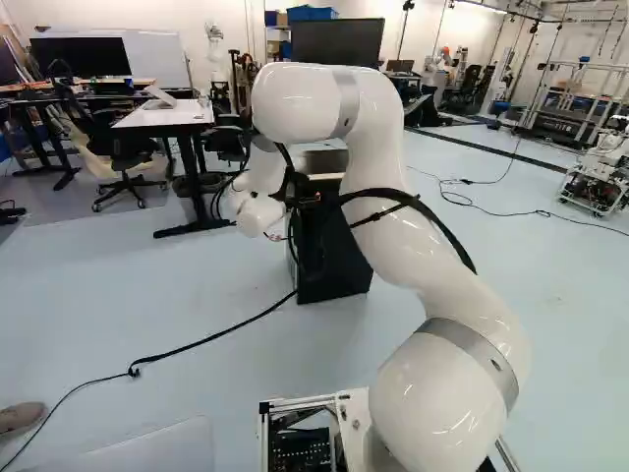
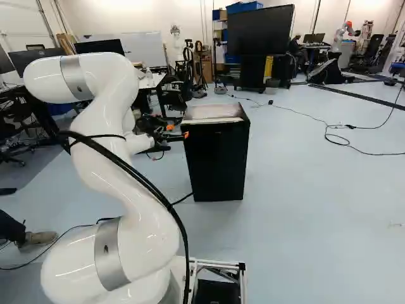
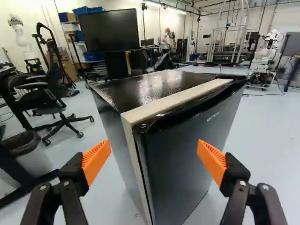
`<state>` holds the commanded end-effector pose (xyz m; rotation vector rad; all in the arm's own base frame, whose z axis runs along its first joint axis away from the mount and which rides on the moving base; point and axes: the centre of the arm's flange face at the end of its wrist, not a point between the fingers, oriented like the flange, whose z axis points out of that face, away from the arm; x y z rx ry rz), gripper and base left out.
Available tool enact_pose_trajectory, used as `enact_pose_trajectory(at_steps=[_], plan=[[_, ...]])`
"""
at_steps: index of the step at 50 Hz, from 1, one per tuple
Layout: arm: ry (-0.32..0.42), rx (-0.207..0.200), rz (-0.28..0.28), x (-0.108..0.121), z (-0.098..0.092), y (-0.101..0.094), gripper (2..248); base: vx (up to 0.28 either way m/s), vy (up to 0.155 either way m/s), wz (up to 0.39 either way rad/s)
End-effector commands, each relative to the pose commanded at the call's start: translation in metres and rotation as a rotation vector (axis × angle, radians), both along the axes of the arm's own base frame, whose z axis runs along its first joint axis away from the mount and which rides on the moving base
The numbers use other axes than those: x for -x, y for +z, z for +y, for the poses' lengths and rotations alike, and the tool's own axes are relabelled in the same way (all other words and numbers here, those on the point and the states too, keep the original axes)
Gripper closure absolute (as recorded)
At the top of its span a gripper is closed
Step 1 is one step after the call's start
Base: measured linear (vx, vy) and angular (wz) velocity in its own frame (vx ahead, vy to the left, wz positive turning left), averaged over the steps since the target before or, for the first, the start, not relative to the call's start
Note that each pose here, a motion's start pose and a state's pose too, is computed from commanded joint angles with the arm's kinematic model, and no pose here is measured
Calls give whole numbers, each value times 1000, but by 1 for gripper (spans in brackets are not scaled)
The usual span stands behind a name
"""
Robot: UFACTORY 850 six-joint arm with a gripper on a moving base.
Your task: Open the fridge door
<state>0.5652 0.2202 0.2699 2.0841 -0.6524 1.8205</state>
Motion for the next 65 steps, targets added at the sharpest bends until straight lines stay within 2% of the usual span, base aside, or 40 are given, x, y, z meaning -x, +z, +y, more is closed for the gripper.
enact_pose_trajectory(at_steps=[42,51,65], plan=[[-93,-21,-15,-27,-28,-3,3,0,0,0],[-112,-18,-2,-19,-39,-2,3,0,0,0],[-136,-7,32,7,-55,0,3,-2,-4,-14]])
